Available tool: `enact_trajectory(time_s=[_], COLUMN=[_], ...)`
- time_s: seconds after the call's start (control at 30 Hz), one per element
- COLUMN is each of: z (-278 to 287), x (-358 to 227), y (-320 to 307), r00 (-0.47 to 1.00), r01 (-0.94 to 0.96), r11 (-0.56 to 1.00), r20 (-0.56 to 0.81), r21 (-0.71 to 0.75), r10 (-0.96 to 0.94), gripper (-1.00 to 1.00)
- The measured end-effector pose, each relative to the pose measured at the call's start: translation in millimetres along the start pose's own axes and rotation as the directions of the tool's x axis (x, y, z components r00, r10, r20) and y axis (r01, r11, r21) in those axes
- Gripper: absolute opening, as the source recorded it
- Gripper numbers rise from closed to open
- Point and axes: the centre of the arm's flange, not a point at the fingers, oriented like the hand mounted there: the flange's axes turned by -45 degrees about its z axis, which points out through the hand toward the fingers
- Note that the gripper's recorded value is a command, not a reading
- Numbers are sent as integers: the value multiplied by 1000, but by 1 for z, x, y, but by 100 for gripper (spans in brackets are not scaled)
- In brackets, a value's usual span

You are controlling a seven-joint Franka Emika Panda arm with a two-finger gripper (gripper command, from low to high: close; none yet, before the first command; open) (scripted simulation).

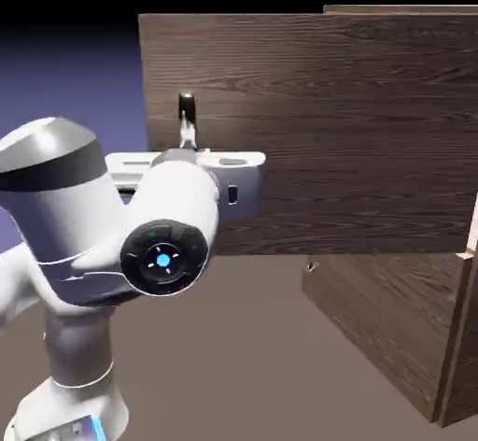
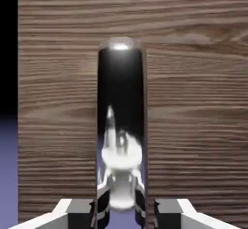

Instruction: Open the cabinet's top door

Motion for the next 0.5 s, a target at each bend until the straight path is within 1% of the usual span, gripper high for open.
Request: enact_trajectory(time_s=[0.43,0.47,0.5], z=[-104,-109,-109], x=[0,0,1], y=[50,53,53], r00=[1000,1000,1000], r01=[0,0,1], r11=[969,965,965], r20=[-1,-1,0], r21=[249,262,261], r10=[0,0,-1], gripper=[-100,100,100])
